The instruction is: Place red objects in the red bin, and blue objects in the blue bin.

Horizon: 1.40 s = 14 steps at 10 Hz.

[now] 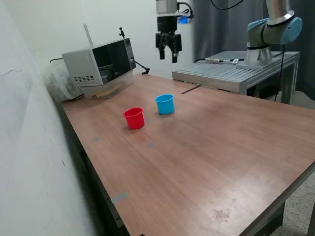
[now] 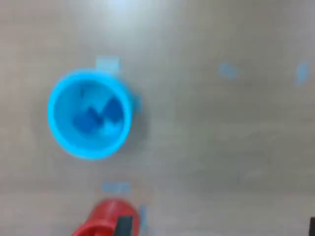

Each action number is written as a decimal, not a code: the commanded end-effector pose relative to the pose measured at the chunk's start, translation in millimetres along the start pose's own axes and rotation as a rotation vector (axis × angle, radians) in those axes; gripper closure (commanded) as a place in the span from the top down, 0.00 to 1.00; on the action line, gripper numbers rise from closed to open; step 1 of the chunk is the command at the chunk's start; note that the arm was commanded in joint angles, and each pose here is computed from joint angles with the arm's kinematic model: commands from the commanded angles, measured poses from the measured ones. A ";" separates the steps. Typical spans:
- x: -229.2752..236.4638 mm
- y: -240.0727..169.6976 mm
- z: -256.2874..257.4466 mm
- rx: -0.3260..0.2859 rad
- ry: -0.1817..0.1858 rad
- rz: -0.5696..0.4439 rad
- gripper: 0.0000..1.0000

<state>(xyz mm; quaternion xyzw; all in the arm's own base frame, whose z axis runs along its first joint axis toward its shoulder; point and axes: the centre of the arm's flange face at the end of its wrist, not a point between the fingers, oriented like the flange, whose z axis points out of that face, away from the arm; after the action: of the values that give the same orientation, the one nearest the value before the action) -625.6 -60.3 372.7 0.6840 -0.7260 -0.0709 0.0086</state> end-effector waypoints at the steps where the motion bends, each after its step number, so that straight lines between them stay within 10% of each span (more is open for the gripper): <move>1: 30.0 -101.3 -79.0 0.037 0.004 0.021 1.00; 6: 70.6 -216.1 -146.8 0.114 0.009 0.003 1.00; 9: 68.8 -254.2 -126.5 0.381 -0.023 -0.022 1.00; 14: 68.5 -255.6 -125.1 0.396 -0.026 -0.035 1.00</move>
<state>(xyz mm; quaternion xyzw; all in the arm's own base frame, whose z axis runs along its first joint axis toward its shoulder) -362.6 -154.7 462.5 0.6845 -0.7137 0.0627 -0.1346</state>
